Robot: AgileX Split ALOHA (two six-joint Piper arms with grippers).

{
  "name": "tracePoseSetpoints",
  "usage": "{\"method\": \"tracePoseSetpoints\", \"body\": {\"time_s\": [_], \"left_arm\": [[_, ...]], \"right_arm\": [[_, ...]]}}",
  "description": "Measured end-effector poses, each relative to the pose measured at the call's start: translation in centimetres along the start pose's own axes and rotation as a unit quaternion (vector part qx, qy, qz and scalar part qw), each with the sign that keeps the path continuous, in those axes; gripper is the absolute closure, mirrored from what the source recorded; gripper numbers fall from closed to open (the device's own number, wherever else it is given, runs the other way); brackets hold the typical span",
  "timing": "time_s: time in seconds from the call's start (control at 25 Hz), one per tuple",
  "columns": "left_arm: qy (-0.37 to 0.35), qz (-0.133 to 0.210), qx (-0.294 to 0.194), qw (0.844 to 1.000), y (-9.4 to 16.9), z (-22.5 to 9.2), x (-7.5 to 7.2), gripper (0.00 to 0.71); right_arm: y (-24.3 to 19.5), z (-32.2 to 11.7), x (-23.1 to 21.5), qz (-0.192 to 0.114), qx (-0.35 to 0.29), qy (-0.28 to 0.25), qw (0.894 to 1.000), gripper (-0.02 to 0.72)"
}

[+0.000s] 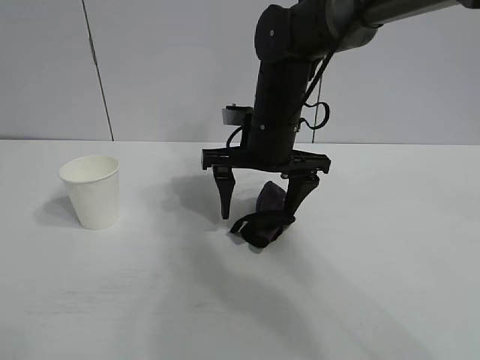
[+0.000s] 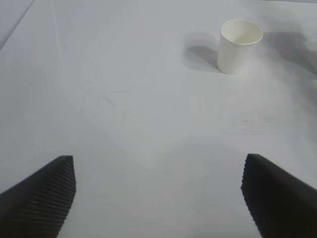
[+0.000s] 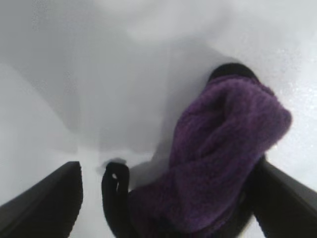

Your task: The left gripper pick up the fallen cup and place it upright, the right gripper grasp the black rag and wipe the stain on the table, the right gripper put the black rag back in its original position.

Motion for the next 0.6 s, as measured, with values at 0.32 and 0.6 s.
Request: {"method": "tracePoseSetpoints", "body": {"time_s": [0.32, 0.6], "left_arm": [[0.000, 0.000, 0.000, 1.000, 0.0, 0.0, 0.0, 0.053], [0.000, 0.000, 0.000, 1.000, 0.0, 0.0, 0.0, 0.053]], "right_arm": [[10.1, 1.7, 1.8, 0.053, -0.115, 0.013, 0.992, 0.074], [22.3, -1.2, 1.0, 0.082, -0.225, 0.024, 0.971, 0.074]]}}
Point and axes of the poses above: a point on each arm's last joint axis where the gripper is mounted, y pointing back along that axis away from the gripper, x along the wrist's bending axis when the last joint is at zero, z = x × y, the point moved 2 cm from there along -y, pointing out along that axis toward the gripper, and after that the axes turned 12 degrees about -y, right-handed, at the moved point
